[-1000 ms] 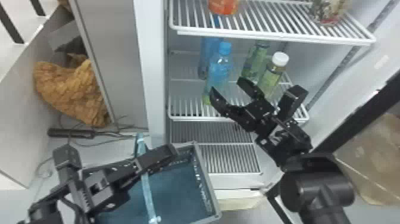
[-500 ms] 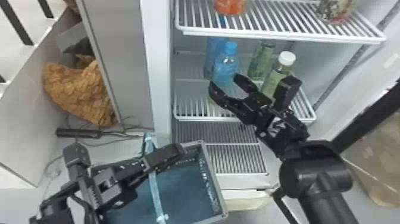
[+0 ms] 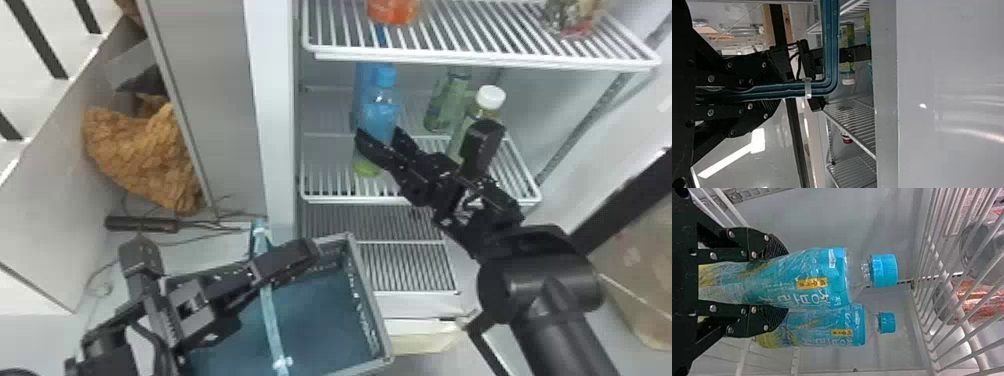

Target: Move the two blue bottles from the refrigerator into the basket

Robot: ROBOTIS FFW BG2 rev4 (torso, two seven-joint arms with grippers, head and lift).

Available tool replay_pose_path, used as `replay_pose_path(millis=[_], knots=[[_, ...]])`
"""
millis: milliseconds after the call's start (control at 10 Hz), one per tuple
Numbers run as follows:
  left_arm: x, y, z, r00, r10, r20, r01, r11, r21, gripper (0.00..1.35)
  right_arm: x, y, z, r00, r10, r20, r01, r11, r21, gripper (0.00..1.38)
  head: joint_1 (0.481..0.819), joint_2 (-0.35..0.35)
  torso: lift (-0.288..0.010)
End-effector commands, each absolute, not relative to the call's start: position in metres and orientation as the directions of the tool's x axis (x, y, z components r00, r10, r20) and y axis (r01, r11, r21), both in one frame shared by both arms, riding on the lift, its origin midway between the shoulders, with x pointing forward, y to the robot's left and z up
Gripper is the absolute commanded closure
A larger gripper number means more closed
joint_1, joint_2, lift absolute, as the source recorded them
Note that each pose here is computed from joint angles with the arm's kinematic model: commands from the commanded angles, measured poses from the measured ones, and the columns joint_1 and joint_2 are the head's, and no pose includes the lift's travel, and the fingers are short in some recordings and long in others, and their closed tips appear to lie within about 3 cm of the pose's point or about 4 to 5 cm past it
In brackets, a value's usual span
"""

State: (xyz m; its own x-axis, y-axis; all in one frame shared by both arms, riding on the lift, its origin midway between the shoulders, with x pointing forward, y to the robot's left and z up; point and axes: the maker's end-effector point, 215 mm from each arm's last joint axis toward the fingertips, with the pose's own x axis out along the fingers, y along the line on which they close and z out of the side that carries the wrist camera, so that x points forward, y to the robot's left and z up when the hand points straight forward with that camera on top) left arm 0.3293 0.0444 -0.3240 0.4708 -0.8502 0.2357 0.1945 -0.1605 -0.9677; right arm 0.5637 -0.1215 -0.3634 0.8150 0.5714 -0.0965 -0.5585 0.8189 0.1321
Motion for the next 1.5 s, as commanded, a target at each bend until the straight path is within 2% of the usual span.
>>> replay_pose_path(millis=[0,400,800,1000,1400], knots=[[0.33,0.045,-0.324,0.471,-0.85,0.236,0.196,-0.16,-0.967,1.2,0.561,-0.124,-0.365,0.817,0.568,-0.1,-0.555,0.821,0.132,1.28,0.695,-0.095,-0.22],[0.329,0.044,-0.324,0.469,-0.851,0.235,0.195,-0.16,-0.968,1.2,0.531,-0.139,-0.346,0.83,0.549,-0.095,-0.538,0.834,0.121,1.28,0.695,-0.107,-0.22],[0.329,0.043,-0.325,0.469,-0.851,0.235,0.19,-0.163,-0.968,1.2,0.482,-0.145,-0.323,0.826,0.555,-0.097,-0.544,0.83,0.122,1.28,0.695,-0.139,-0.22],[0.329,0.043,-0.326,0.468,-0.852,0.234,0.188,-0.163,-0.969,1.2,0.448,-0.129,-0.319,0.789,0.603,-0.119,-0.583,0.795,0.167,1.28,0.695,-0.139,-0.22],[0.327,0.039,-0.328,0.461,-0.856,0.233,0.181,-0.166,-0.969,1.2,0.414,-0.093,-0.333,0.687,0.708,-0.166,-0.645,0.699,0.31,1.28,0.695,-0.109,-0.22]])
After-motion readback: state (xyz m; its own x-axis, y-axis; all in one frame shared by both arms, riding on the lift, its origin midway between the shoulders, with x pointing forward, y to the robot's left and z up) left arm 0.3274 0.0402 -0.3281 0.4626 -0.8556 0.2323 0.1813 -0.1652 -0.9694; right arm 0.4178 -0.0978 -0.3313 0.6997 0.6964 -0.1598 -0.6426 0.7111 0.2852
